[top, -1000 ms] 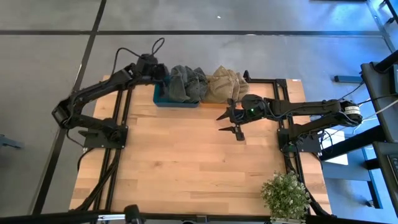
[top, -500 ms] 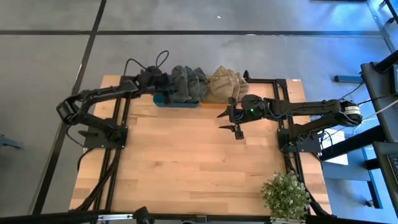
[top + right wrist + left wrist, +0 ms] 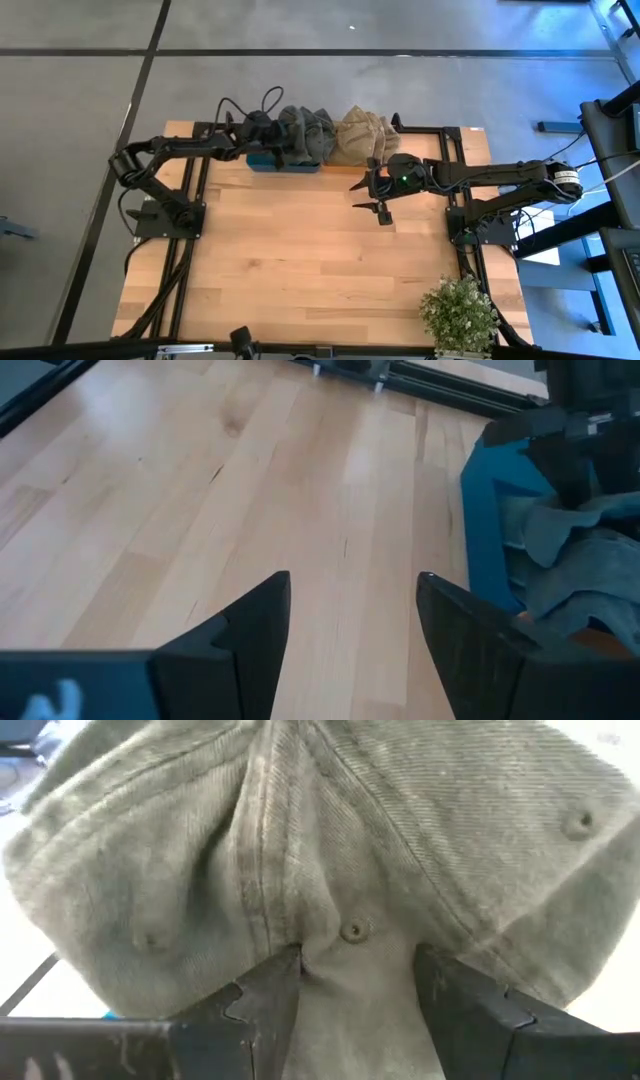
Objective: Pick & Place hat
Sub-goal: Put the black cap into the blue bin, then return to Home Position
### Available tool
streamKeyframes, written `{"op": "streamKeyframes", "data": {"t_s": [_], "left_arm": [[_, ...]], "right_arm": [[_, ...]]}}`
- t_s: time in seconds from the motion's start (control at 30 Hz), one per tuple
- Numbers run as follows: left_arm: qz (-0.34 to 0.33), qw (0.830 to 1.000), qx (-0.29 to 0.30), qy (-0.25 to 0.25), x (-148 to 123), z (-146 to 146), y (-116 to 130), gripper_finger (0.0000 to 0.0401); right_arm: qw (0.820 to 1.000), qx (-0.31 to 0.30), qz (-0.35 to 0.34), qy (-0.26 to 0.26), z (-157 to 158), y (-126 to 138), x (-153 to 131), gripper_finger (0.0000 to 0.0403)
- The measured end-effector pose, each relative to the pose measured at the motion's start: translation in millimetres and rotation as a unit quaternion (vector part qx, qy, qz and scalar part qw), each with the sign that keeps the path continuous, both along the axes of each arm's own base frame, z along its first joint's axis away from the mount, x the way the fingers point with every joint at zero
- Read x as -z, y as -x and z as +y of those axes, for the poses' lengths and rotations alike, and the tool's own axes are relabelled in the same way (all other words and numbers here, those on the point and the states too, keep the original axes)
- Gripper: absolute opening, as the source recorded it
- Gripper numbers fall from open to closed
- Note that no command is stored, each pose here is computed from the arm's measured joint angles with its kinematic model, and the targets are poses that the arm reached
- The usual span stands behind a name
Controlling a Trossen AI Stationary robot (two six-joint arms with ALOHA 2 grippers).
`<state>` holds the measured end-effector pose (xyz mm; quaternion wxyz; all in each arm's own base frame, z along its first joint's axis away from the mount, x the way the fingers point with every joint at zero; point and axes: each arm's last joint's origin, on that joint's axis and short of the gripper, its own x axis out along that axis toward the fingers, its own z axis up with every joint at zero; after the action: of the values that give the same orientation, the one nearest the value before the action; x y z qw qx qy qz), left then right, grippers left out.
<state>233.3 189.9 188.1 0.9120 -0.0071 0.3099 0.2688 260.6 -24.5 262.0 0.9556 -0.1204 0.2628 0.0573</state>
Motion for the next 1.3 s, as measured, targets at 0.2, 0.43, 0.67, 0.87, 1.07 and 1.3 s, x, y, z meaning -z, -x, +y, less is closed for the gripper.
{"op": "streamKeyframes", "data": {"t_s": [0.2,0.43,0.67,0.87,1.07,1.3], "left_arm": [[-0.038,0.999,0.022,-0.014,-21,-6,5,0.0191],[-0.088,0.995,0.04,-0.023,-62,-25,26,0.0191],[-0.156,0.981,0.111,0.014,-82,-57,45,0.0191],[-0.275,0.946,0.168,0.034,-40,-97,63,0.0191],[-0.368,0.908,0.199,0.021,-4,-129,92,0.0191],[-0.395,0.904,0.161,0.023,-5,-133,114,0.0191]], "right_arm": [[1.0,-0.001,0.0,0.001,0,0,0,0.0218],[1.0,0.007,0.002,-0.013,0,0,0,0.0218],[0.998,-0.026,0.023,-0.051,3,3,3,0.0218],[0.995,-0.046,-0.018,-0.088,2,9,27,0.0218],[0.986,0.013,-0.084,-0.142,-4,42,45,0.0218],[0.972,0.026,-0.167,-0.162,2,89,40,0.0218]]}}
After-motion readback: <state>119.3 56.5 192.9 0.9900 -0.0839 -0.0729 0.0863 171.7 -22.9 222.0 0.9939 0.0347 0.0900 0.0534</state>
